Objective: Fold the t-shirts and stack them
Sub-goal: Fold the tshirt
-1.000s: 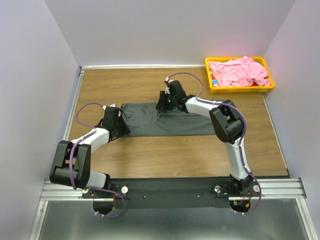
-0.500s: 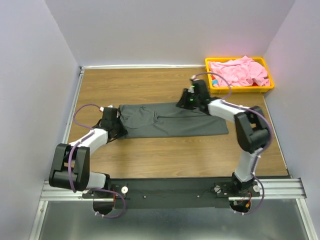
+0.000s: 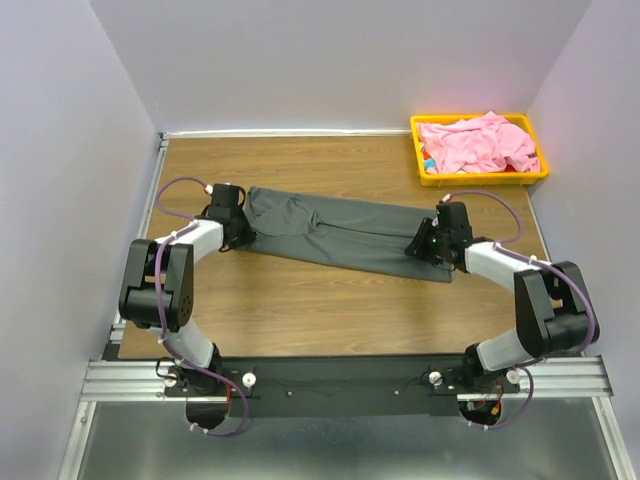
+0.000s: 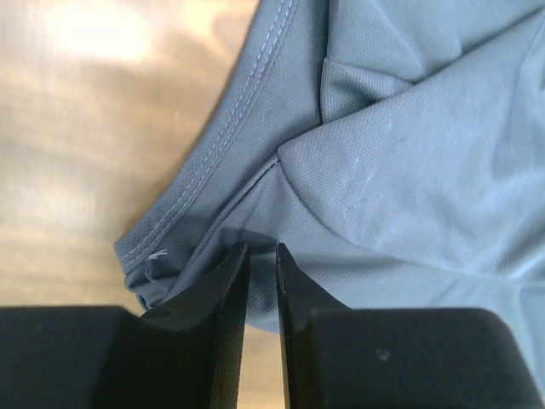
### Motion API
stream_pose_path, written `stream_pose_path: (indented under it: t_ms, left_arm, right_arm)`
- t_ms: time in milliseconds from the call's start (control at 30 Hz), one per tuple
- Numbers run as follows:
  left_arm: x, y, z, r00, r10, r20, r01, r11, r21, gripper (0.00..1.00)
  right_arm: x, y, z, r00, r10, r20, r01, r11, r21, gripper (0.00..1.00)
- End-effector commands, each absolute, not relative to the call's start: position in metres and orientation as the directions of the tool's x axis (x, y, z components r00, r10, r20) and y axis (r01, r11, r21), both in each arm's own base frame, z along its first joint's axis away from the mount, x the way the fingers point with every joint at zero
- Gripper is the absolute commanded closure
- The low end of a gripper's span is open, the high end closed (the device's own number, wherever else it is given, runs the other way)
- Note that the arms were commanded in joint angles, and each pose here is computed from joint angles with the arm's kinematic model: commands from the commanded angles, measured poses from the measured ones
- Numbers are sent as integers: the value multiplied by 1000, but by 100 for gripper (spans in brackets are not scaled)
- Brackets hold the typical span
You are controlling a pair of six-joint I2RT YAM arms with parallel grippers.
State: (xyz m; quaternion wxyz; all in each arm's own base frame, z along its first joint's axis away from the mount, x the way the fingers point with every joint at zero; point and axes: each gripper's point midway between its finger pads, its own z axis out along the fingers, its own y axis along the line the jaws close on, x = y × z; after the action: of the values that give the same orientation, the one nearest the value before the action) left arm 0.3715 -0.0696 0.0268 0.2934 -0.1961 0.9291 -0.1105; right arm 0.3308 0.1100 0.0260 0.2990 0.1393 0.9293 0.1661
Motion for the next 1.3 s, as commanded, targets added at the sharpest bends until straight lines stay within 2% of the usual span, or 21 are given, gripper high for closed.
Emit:
stream_pose_path:
  t_ms: [0,167,300,567,767,1067,1267]
  left_arm:
    - [375,-54,25,-770,-388,-506,-315,922,-227,71]
    - [381,-51,69,-694,-422,-583,-325,906,-270,57]
    - [368,-38,81,-634,-476,-609,-379,878,-292,54]
    - [341,-10,45,-613,-551,-566,-486,828,-280,54]
    - [354,-16,38,-625,-557,-547,-463,829,-314,58]
    - [363,-19,52,-596,-566,-569,-442,823,-356,59]
    - [365,-20,40,-615,-566,-548,-450,823,-346,59]
  right_arm:
    - [307,92,22,-778,380,-500,218,910,352,58]
    - [303,88,35,-763,370,-530,209,917,340,58]
    - [305,83,46,-748,363,-555,204,922,328,57]
    - [302,80,50,-750,354,-558,200,927,318,57]
    - [299,77,44,-760,350,-547,207,929,306,57]
    - [293,73,38,-767,353,-535,219,929,299,57]
    - [292,66,34,-764,355,-539,240,931,274,57]
